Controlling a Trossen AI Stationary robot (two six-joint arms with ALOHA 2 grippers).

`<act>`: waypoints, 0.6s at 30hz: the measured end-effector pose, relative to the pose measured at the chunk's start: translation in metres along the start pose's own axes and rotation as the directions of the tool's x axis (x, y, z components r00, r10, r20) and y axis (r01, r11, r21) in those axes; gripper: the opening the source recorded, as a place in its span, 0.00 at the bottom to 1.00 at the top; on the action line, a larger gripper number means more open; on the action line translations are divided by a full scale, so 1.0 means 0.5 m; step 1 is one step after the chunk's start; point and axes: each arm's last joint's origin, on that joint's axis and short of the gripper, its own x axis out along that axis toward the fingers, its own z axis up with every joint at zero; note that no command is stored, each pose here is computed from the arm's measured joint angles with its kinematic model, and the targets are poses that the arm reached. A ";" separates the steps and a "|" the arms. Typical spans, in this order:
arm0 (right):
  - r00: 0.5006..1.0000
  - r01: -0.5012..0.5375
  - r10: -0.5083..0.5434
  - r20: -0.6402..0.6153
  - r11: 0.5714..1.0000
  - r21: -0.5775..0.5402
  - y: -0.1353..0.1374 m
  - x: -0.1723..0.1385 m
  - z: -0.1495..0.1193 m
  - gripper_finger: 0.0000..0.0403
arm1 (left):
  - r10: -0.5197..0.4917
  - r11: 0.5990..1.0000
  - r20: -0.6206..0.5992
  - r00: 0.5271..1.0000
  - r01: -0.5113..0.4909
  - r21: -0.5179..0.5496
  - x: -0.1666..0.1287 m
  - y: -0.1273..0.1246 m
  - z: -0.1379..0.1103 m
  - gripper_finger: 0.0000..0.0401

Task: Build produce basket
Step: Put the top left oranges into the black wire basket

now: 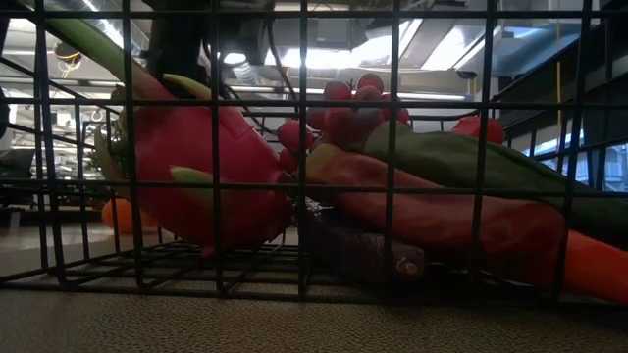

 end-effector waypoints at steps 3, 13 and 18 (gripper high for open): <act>1.000 0.000 0.000 0.000 1.000 -0.004 0.000 0.000 0.000 0.38 | -0.012 1.000 0.018 1.000 0.012 0.016 -0.026 -0.003 -0.004 0.00; 1.000 -0.002 0.002 0.000 0.999 -0.032 0.000 0.000 0.000 0.38 | -0.091 0.995 0.160 0.983 0.085 0.044 -0.142 -0.024 -0.004 0.00; 1.000 -0.028 0.028 -0.004 0.999 -0.044 0.002 0.000 0.000 0.38 | -0.129 0.991 0.245 0.961 0.119 0.057 -0.209 -0.029 -0.005 0.00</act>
